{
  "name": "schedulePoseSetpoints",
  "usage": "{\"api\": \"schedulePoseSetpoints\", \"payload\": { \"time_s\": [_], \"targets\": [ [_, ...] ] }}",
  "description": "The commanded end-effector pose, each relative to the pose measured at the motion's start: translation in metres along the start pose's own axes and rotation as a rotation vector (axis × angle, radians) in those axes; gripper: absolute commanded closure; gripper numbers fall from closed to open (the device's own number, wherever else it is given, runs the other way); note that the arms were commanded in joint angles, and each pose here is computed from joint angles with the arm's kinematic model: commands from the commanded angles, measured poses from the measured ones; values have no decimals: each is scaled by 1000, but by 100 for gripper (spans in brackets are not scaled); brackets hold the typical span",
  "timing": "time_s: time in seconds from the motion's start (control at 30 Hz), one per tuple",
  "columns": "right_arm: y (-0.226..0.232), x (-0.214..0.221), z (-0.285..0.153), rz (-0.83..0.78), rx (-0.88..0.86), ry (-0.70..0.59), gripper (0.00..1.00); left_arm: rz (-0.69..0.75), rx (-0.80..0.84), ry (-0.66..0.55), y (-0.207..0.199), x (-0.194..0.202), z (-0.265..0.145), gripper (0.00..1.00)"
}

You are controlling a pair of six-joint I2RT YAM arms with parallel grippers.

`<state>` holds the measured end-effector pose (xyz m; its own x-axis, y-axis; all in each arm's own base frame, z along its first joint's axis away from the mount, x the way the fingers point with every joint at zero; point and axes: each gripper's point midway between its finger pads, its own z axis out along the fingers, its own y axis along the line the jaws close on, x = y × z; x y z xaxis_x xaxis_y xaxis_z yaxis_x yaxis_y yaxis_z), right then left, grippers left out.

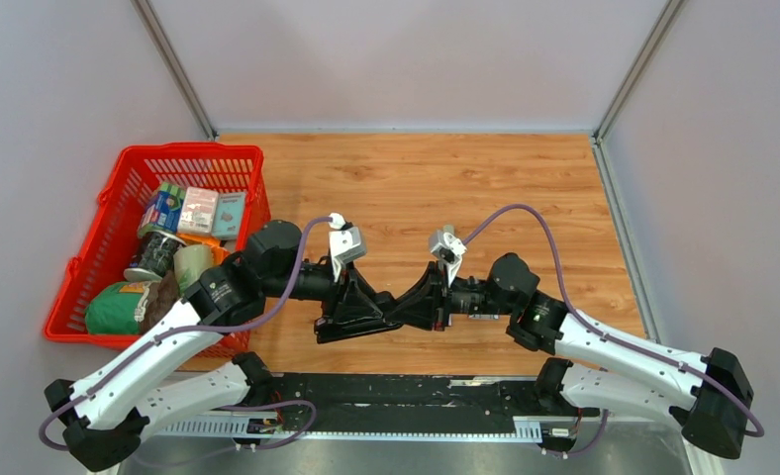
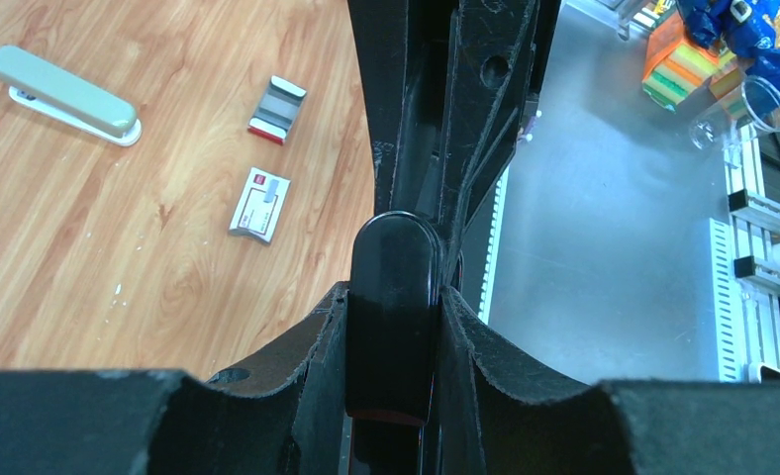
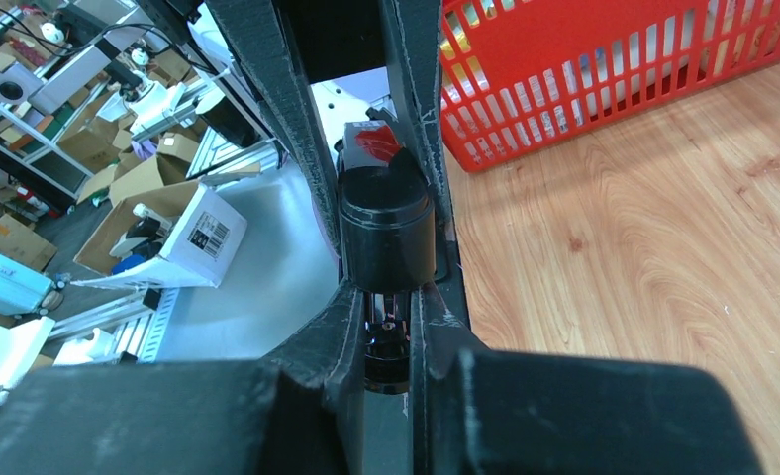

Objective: Unload the staples from the stapler

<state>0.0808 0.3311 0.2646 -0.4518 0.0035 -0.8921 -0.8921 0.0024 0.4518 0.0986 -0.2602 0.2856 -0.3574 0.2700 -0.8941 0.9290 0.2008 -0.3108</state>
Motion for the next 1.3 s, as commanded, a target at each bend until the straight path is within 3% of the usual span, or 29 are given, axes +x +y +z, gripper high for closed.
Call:
{"api": "schedulePoseSetpoints", "payload": {
  "time_s": [0.0,0.8,1.27],
  "targets": [
    [18,115,-25,269,-69,386,100,303,-225,-526,8,-160,-53,100],
    [30,162,-26,339,-76,425,100,331,-291,-542,18,-180,-56,100],
    [25,143,-27,264,12,417,100,335,-300,-535,18,-176,-58,100]
  ]
}}
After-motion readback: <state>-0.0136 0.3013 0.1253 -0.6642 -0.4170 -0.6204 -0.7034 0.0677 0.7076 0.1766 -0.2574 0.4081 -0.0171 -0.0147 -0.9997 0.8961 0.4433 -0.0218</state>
